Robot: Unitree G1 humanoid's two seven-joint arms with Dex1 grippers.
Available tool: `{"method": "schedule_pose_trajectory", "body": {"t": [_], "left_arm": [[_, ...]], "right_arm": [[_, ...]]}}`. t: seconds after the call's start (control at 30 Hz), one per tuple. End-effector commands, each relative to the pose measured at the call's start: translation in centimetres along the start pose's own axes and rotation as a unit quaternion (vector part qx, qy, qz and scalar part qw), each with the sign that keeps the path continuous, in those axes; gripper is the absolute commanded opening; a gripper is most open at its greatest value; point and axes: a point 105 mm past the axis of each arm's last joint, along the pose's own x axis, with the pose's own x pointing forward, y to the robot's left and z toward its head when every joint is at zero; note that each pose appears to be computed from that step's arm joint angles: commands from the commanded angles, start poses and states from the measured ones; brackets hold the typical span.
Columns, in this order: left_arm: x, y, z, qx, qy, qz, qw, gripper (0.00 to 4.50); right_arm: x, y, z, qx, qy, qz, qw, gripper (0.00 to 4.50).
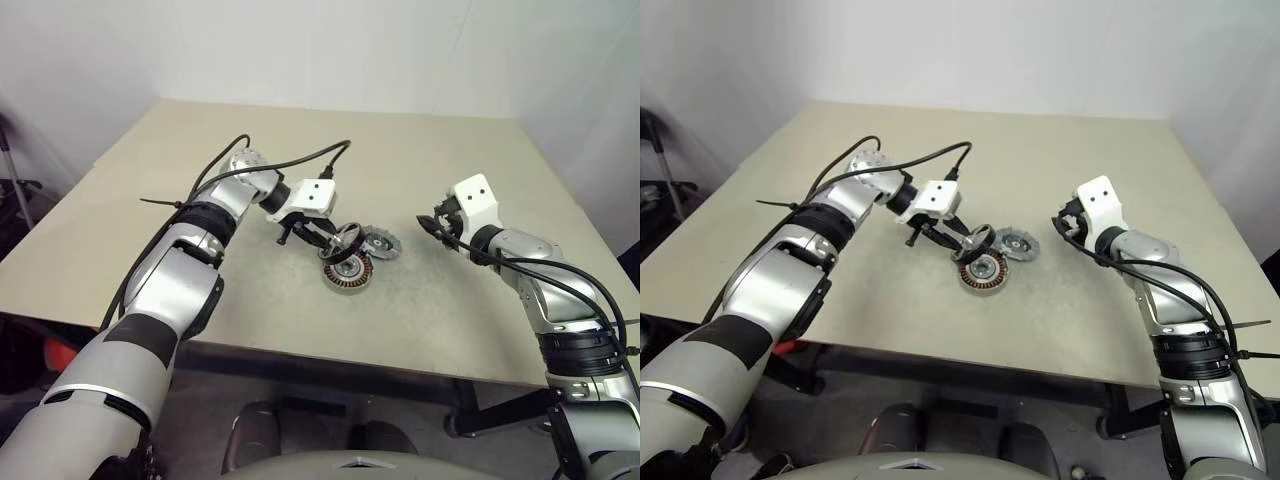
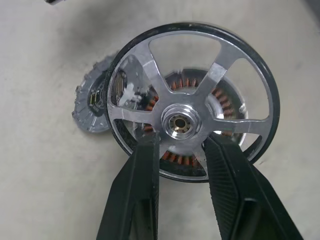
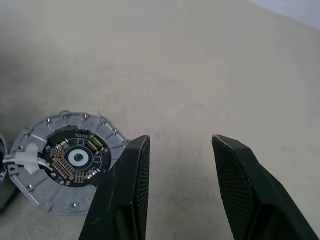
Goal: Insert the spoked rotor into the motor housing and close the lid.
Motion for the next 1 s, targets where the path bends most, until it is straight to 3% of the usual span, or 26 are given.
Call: {"method": "schedule_pose_trajectory", "body": {"t": [0.03,0.3,0.87,0.9,1.0], "left_arm": [[-0.2,1.2,1.0,0.072,0.041,0.012,0.997,1.12],[1.3,1.4,1.0,0.131,0.08,0.014,0.988,1.12],[2.3,0.7,0.3,0.117,0.089,-0.007,0.989,1.12],[2.3,0.8,0.4,0.115,0.087,-0.006,0.99,1.74],[2.2,1.0,0.4,0.112,0.085,0.006,0.99,2.61]], "right_arm": [[-0.8,-0.3,1.4,-0.003,-0.028,-0.021,0.999,2.03],[-1.1,0.2,1.2,0.014,-0.031,-0.033,0.999,2.03],[-1.1,-0.4,1.0,0.027,-0.032,-0.052,0.998,2.03],[-1.1,-0.4,1.1,0.028,-0.033,-0.052,0.998,2.05],[-1.0,-0.4,1.2,0.029,-0.035,-0.05,0.998,2.05]]}}
